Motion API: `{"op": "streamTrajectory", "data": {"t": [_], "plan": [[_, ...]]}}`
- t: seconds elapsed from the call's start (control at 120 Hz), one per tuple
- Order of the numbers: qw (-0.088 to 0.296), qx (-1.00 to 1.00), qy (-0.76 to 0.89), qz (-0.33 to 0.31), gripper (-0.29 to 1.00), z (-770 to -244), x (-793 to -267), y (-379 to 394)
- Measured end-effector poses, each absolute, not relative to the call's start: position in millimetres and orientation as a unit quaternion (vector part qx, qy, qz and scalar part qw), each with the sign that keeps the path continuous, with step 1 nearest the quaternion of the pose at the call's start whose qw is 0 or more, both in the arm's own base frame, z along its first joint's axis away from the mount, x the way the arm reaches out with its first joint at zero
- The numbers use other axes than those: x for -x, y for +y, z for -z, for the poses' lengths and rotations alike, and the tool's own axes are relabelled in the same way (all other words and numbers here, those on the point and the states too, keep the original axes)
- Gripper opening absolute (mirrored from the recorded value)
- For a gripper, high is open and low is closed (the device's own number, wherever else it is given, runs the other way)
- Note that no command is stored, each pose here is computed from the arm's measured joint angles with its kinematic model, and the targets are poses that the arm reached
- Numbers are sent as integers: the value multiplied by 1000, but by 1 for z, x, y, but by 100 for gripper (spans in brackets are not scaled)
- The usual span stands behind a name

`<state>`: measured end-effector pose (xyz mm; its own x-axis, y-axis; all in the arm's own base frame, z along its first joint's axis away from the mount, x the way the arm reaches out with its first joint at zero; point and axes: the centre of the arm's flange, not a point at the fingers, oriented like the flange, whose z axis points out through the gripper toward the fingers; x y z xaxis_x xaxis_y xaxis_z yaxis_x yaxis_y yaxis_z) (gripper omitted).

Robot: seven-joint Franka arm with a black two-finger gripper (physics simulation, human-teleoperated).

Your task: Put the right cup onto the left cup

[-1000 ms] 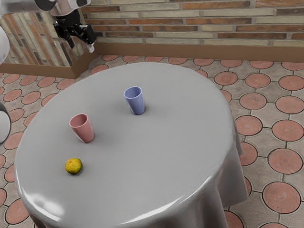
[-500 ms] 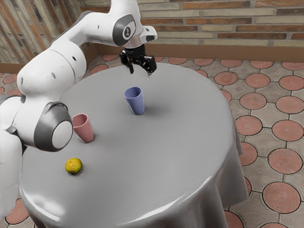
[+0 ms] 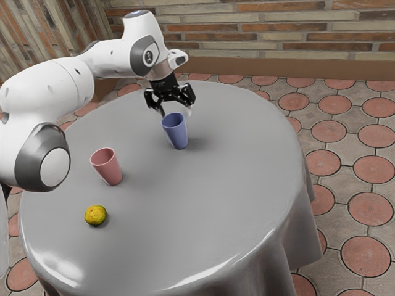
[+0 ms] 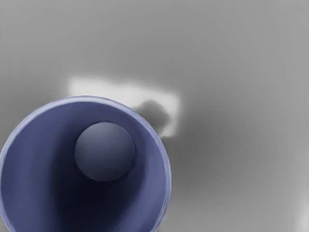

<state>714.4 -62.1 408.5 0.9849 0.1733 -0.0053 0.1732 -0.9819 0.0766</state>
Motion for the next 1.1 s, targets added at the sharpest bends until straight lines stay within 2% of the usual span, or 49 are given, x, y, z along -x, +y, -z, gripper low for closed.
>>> {"op": "streamTrajectory", "data": {"t": [0.3,0.55,0.667,0.808,1.1], "plan": [[36,-991,125,9,68,-388,-710,-68],[27,-991,132,9,59,-380,-712,-80],[26,-990,140,2,63,-377,-714,-79],[26,-989,146,-6,50,-378,-716,-80],[23,-987,156,-7,45,-368,-718,-79]]}}
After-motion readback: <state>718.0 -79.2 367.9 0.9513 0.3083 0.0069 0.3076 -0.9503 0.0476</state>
